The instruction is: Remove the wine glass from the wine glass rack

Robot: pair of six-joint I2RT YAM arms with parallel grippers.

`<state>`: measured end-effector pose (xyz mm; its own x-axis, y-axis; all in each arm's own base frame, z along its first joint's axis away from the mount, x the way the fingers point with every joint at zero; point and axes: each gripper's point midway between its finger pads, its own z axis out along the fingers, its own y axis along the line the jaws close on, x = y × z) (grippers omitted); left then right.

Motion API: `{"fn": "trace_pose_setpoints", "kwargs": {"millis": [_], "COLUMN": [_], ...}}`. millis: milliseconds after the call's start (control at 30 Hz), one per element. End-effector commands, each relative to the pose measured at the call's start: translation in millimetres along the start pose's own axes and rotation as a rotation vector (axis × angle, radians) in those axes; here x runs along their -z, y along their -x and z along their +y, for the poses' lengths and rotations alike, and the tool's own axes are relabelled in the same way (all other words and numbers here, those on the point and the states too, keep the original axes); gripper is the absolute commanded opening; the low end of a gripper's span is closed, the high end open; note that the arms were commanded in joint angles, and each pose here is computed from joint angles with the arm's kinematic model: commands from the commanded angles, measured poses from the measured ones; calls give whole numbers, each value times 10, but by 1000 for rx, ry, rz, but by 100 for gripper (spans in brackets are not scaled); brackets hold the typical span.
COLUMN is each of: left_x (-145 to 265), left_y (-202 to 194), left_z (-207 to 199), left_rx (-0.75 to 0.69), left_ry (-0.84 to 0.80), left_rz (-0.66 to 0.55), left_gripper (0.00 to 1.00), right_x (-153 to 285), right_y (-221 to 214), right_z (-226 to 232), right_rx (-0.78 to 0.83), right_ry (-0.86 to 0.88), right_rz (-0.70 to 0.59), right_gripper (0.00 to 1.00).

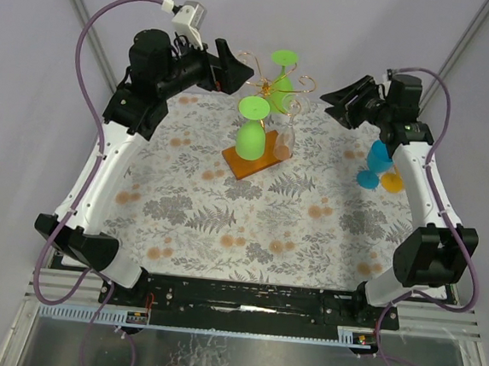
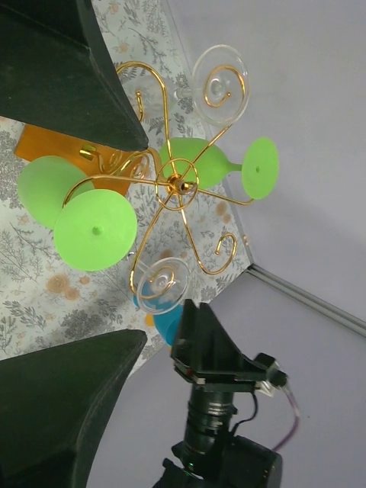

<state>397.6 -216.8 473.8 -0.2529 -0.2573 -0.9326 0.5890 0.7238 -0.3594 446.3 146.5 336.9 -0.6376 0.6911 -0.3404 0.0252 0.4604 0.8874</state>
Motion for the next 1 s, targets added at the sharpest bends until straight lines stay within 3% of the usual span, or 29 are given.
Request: {"fn": "trace_pose_setpoints", "kwargs": {"millis": [0, 333, 967], "left_x": [-3, -61, -32], "left_y": [173, 146, 89], "left_z": [-47, -64, -64], "left_rx": [2, 18, 9], "left_ry": [-35, -60, -65], "left_rz": [-64, -53, -38], "left_gripper": [100, 100, 100], "right_x": [339, 474, 128], "right_y": [-266, -406, -560], "right_z": [661, 646, 528], "right_rx": [-23, -74, -90], "right_ry": [205, 229, 216], "right_rz": [55, 65, 123], "right_gripper": [53, 53, 52]}}
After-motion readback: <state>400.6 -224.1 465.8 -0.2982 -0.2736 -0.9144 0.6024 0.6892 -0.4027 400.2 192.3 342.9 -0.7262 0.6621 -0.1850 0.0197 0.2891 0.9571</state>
